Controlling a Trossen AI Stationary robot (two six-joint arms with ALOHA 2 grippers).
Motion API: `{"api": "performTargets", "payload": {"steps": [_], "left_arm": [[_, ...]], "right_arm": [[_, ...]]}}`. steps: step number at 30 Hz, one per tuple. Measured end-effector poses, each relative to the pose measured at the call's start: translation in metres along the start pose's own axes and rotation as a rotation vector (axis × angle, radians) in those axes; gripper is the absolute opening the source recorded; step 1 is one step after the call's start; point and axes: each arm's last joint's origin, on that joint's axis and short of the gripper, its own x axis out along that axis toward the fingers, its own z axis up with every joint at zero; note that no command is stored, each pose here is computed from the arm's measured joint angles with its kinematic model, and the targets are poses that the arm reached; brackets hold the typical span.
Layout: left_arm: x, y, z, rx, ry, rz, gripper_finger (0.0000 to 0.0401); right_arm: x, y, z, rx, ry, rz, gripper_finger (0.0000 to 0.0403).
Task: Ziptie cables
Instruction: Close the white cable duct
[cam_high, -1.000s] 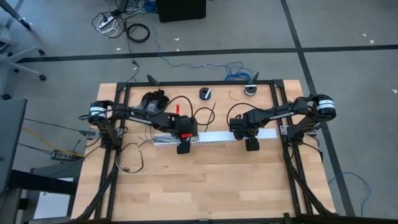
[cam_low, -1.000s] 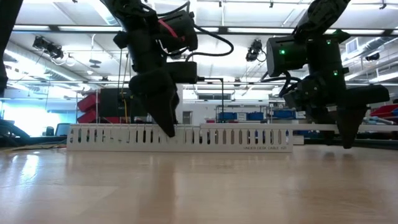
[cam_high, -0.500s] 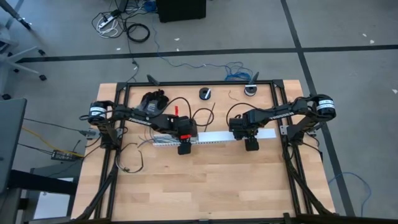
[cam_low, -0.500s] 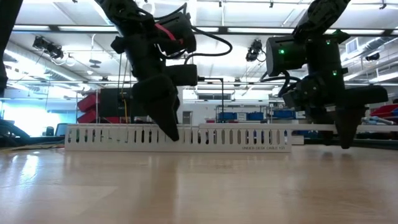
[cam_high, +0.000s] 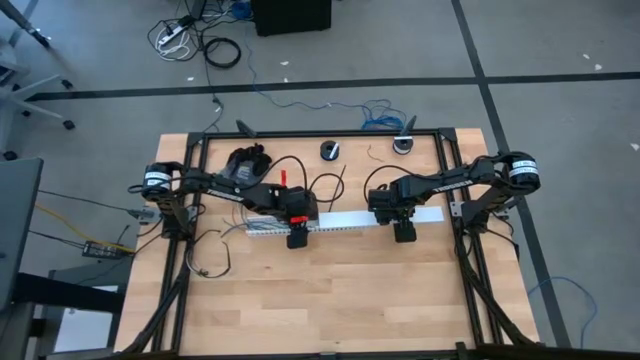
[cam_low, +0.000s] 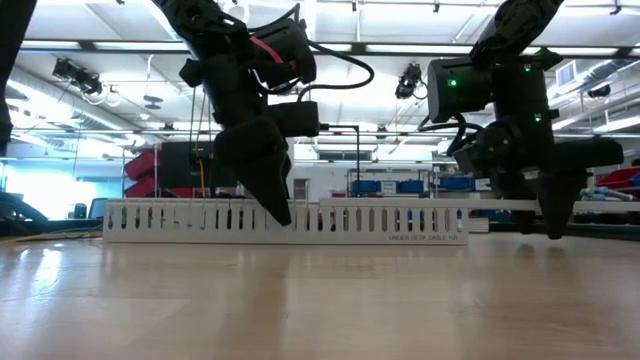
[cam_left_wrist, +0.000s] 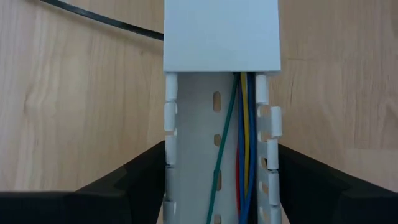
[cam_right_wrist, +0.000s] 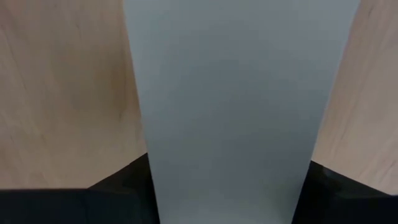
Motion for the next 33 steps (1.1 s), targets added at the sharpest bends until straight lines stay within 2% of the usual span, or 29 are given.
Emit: {"api": "performTargets", "payload": {"steps": [22,33], "left_arm": [[0.0001,0.0002,0.0042,0.001,-0.046,0.01,0.0253],[0.0092,0.0007,0.0041,0.004,-0.043,0.03,0.0253]], "right_arm": [[0.0001,0.0002,0.0034,-0.012,-0.039,0.02,0.0229],[0.0001,0.0002,0.0035,-0.023,-0.04,0.018,0.0229]]}}
